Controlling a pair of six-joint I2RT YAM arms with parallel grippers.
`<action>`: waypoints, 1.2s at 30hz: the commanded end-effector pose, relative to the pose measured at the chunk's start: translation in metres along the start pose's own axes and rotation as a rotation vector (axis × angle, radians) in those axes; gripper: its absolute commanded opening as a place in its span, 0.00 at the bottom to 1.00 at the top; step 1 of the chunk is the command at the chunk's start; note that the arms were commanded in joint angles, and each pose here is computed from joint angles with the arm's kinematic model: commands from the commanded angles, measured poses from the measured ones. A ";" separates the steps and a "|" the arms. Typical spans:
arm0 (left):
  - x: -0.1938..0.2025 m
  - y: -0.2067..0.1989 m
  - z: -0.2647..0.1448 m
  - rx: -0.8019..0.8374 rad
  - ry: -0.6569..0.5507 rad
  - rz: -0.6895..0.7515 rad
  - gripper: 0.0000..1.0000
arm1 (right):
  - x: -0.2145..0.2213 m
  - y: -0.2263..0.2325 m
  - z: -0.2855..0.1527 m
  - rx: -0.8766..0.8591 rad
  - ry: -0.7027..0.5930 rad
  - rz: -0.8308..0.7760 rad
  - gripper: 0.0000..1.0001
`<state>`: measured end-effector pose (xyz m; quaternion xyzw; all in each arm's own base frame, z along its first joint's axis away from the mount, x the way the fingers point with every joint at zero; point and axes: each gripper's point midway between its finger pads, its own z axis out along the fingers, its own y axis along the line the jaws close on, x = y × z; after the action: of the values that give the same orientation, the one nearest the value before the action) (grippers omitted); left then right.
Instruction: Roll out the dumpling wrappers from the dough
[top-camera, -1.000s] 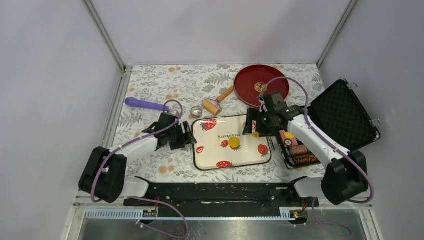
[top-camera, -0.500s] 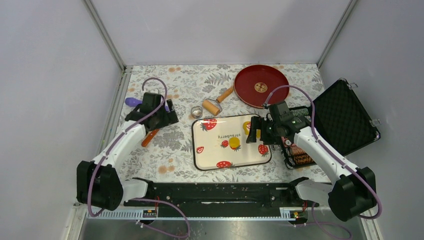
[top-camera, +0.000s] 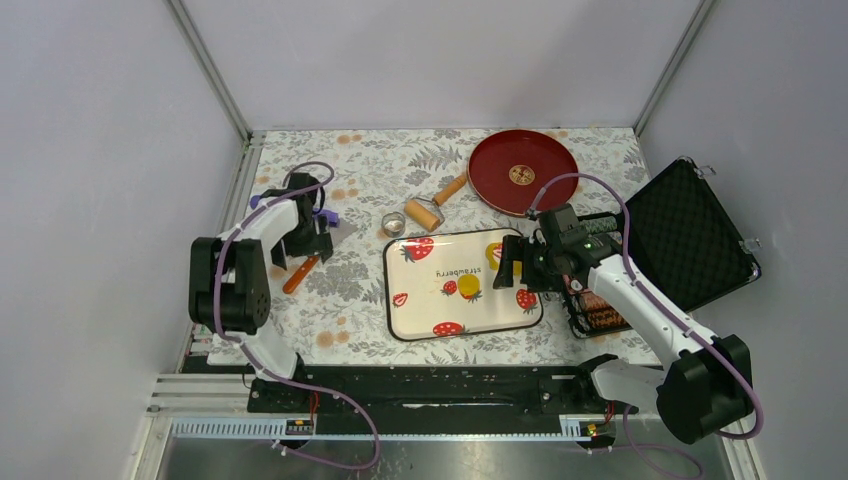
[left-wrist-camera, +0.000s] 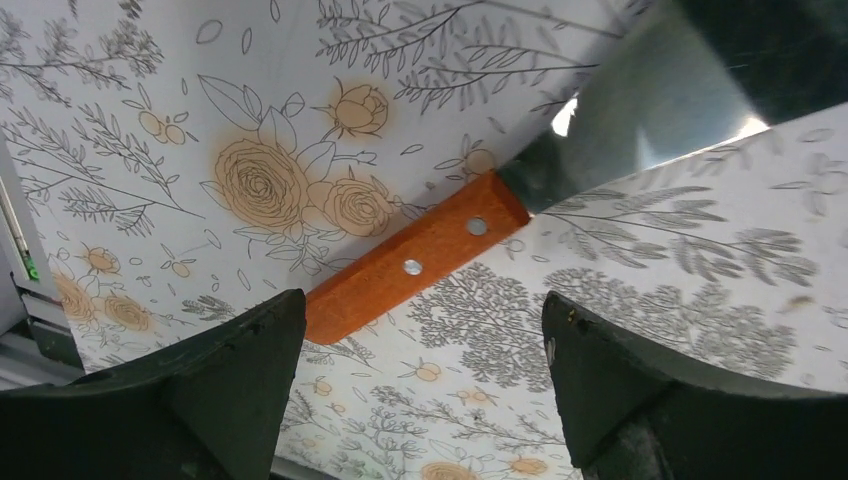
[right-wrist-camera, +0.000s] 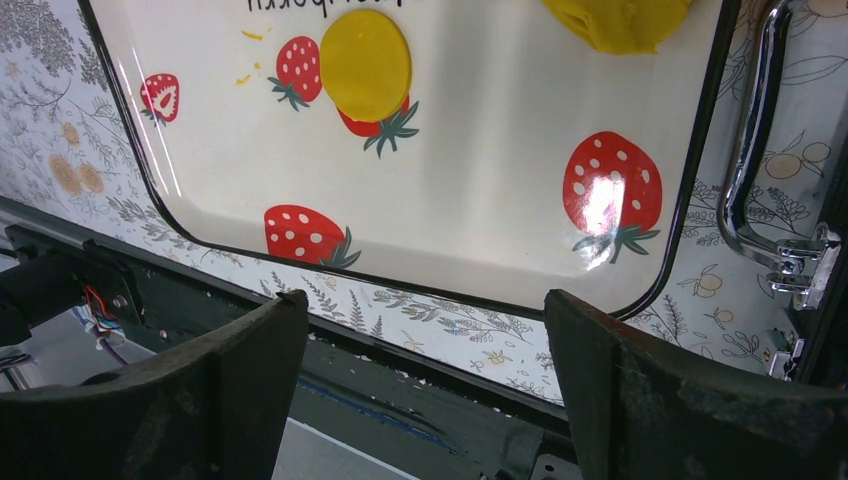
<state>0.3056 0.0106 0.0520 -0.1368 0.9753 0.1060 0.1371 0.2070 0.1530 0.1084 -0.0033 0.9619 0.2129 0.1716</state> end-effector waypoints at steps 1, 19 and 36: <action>-0.001 0.002 0.005 0.012 0.060 0.046 0.87 | 0.003 0.004 -0.003 -0.030 0.007 0.000 0.95; 0.042 -0.032 0.031 0.136 0.275 0.116 0.38 | -0.021 0.015 -0.017 -0.109 -0.024 0.050 0.96; 0.113 -0.083 0.002 0.277 0.306 0.057 0.14 | -0.128 -0.006 0.015 0.129 -0.049 -0.009 0.97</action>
<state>0.2405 -0.0687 0.0127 -0.0885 0.9960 -0.0118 0.0057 0.2980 0.1477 0.1314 0.0162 0.9658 0.1808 0.1851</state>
